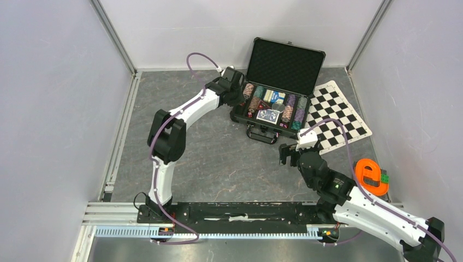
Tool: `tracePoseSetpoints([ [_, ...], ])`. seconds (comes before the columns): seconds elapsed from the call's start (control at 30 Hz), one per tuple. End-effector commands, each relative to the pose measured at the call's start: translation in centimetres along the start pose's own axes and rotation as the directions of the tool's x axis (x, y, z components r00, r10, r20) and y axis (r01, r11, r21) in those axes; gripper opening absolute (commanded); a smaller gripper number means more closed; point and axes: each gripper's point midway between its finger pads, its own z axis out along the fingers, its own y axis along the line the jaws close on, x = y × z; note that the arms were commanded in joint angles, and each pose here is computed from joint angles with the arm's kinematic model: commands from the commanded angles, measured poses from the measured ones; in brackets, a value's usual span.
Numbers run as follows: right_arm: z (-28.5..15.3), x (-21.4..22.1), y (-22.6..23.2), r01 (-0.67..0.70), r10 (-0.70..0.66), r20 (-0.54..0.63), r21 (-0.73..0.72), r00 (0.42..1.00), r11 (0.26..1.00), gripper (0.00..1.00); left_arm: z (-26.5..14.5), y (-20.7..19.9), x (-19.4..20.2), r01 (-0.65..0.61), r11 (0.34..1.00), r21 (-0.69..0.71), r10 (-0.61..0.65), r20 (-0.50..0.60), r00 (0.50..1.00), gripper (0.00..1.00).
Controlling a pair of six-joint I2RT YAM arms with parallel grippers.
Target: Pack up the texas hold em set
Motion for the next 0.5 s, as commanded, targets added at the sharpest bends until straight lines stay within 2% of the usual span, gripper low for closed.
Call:
tracePoseSetpoints([
  [0.0, 0.3, -1.4, -0.3, -0.007, 0.006, 0.047, 0.034, 0.999, 0.999, 0.98, 1.8, 0.0, -1.8, -0.038, 0.999, -0.033, 0.039, 0.029, 0.999, 0.17],
  [0.1, 0.4, -1.5, -0.2, -0.006, 0.004, 0.050, 0.033, 0.999, 0.999, 0.98, 2.6, 0.1, -2.0, -0.041, 0.998, -0.046, 0.042, 0.018, 0.999, 0.21],
  [0.23, 0.9, -1.3, 0.2, 0.015, -0.016, 0.041, 0.029, 0.999, 0.999, 0.98, 2.7, 0.3, -2.2, -0.041, 0.998, -0.039, 0.041, -0.002, 0.999, 0.45],
  [0.3, 1.2, -1.2, 0.3, 0.039, -0.039, 0.018, 0.041, 0.999, 0.998, 0.98, 2.1, 0.2, -2.3, -0.046, 0.999, -0.027, 0.046, -0.009, 0.999, 0.53],
  [0.37, 1.6, -1.2, 0.7, 0.061, -0.060, -0.013, 0.044, 0.998, 0.997, 0.98, 1.4, -0.1, -2.5, -0.061, 0.998, -0.012, 0.060, -0.011, 0.998, 0.58],
  [0.47, 2.2, -1.3, 3.0, 0.095, -0.098, -0.055, -0.053, 0.994, 0.994, 0.94, 0.1, -0.2, -2.7, -0.076, 0.997, -0.002, 0.076, -0.016, 0.997, 0.60],
])
